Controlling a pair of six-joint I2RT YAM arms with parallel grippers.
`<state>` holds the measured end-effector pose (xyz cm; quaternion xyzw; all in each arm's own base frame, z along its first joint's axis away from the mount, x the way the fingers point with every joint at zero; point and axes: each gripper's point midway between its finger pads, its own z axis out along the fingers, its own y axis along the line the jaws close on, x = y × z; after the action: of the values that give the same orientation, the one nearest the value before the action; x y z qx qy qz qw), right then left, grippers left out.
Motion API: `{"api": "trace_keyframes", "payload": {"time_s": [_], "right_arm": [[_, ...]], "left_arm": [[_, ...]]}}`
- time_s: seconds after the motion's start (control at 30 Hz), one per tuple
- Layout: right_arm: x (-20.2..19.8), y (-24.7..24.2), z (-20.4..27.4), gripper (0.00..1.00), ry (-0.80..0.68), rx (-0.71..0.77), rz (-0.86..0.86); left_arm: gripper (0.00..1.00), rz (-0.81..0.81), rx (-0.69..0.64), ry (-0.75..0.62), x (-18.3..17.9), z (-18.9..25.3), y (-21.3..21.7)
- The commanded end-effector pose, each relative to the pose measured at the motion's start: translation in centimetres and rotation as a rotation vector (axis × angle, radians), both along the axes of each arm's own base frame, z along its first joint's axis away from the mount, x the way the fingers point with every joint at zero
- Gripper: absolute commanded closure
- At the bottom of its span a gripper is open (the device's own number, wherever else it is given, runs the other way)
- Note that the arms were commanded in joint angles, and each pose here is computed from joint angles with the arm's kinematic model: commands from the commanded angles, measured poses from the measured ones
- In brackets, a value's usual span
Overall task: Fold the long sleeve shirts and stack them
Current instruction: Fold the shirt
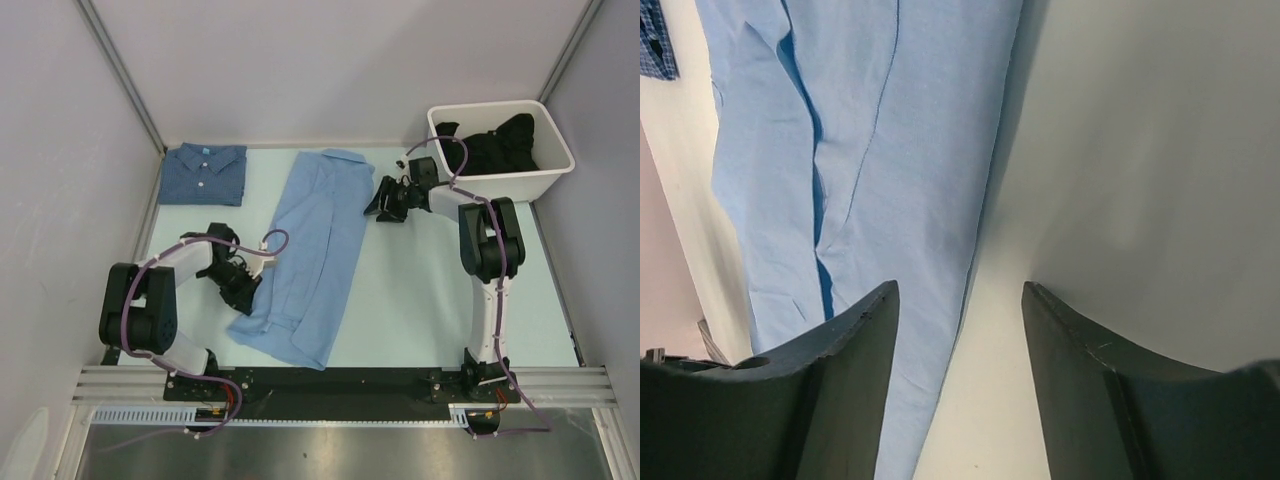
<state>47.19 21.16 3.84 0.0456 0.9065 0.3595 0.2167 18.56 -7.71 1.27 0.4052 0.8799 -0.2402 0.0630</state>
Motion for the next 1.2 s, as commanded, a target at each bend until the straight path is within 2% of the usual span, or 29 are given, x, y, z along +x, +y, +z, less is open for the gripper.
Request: {"api": "trace_keyframes", "payload": {"time_s": [0.0,0.1,0.17,0.23,0.37,0.43,0.47,0.57,0.73,0.93,1.0,1.13,1.17], "right_arm": [[-1.9,-0.5,-3.2,0.44,0.099,-0.087,0.028],[-1.9,-0.7,-3.5,0.50,0.093,-0.115,0.048],[-1.5,-0.9,-4.0,0.56,0.080,-0.137,0.053],[-0.7,-0.8,-4.0,0.59,0.065,-0.138,0.057],[-0.2,-0.1,-4.3,0.61,0.061,-0.131,0.072],[-0.2,-0.2,-4.9,0.72,0.071,-0.138,0.071],[-0.2,-0.1,-4.9,0.83,0.070,-0.138,0.073],[-0.1,-0.3,-5.4,1.00,0.075,-0.148,0.080],[0.9,-1.7,-5.2,1.00,0.056,-0.178,0.062],[3.2,-3.2,-3.9,1.00,-0.014,-0.198,0.059],[4.0,-3.3,-2.9,0.98,-0.049,-0.202,0.092],[7.1,-3.4,1.0,0.73,-0.176,-0.180,0.078],[8.3,-3.4,2.2,0.63,-0.218,-0.178,0.066]], "left_arm": [[0.79,-0.056,-0.005,0.091,-3.0,-0.7,-0.8],[0.70,-0.065,-0.005,0.070,-2.7,-0.2,-0.6],[0.61,-0.067,-0.023,-0.002,-1.7,0.9,-0.6],[0.54,-0.078,-0.025,-0.062,-0.8,1.6,-0.5],[0.52,-0.077,0.007,-0.087,0.5,1.9,0.0],[0.54,-0.088,0.009,-0.078,0.8,1.7,0.1],[0.55,-0.105,0.012,-0.087,1.0,1.6,0.0],[0.60,-0.165,0.034,-0.108,1.1,1.2,-0.3],[0.69,-0.270,0.065,-0.014,-2.0,-0.9,-1.0],[0.73,-0.374,0.033,0.017,-4.3,-1.0,-3.9],[0.71,-0.414,0.031,0.013,-4.8,-0.9,-4.4],[0.60,-0.416,0.032,0.027,-5.3,-0.8,-4.2],[0.59,-0.413,0.022,0.028,-5.4,-0.4,-4.2]]}}
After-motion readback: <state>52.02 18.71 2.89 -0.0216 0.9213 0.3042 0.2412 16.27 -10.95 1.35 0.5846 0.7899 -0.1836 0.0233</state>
